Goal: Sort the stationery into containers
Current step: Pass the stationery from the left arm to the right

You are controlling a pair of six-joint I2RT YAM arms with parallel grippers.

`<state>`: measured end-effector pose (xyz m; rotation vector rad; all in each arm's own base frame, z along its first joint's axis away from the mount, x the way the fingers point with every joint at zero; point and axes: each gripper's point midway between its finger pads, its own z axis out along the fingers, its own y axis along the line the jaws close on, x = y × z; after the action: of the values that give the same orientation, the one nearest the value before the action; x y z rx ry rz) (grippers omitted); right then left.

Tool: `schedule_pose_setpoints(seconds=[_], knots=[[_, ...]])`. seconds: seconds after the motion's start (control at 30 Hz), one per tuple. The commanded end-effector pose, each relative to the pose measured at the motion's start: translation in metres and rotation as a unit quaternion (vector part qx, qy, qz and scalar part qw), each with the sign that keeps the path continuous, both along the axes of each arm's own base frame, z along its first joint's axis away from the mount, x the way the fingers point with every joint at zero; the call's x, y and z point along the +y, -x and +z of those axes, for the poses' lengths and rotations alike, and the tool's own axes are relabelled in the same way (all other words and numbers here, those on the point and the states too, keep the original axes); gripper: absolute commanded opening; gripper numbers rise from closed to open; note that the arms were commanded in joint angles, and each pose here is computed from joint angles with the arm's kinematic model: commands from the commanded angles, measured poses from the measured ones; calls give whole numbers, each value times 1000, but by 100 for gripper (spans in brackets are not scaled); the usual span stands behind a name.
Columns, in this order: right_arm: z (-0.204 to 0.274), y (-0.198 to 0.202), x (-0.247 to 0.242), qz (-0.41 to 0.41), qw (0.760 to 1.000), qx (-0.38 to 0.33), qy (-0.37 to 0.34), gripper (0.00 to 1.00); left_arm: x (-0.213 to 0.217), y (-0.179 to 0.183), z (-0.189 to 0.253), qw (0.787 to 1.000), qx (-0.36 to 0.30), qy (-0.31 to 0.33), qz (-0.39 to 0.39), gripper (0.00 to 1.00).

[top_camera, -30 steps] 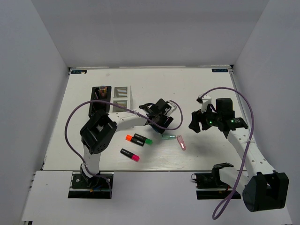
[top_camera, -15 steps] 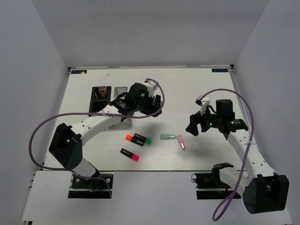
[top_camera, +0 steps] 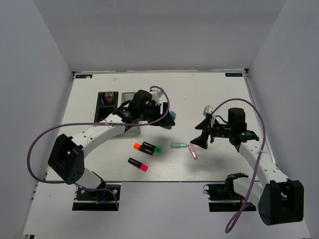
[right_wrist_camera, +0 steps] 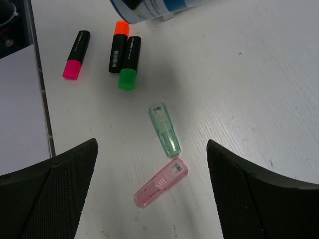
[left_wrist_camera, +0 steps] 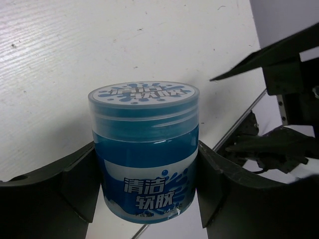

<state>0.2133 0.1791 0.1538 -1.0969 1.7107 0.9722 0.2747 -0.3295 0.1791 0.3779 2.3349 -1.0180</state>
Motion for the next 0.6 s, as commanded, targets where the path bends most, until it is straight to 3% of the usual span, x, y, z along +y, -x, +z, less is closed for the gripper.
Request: schedule_pose_setpoints(seconds=[0.0,0.33,0.57], knots=[[26,-14,8,23,997,-72,-31,91,2,6,47,998,-25,64,-5,0],[16,-11,6,13,997,-71,-26,91,7,6,49,998,3,56,-21,0],[56,-36,20,8,991,-95,-90,91,-5,17,55,995,41,90,-19,0]])
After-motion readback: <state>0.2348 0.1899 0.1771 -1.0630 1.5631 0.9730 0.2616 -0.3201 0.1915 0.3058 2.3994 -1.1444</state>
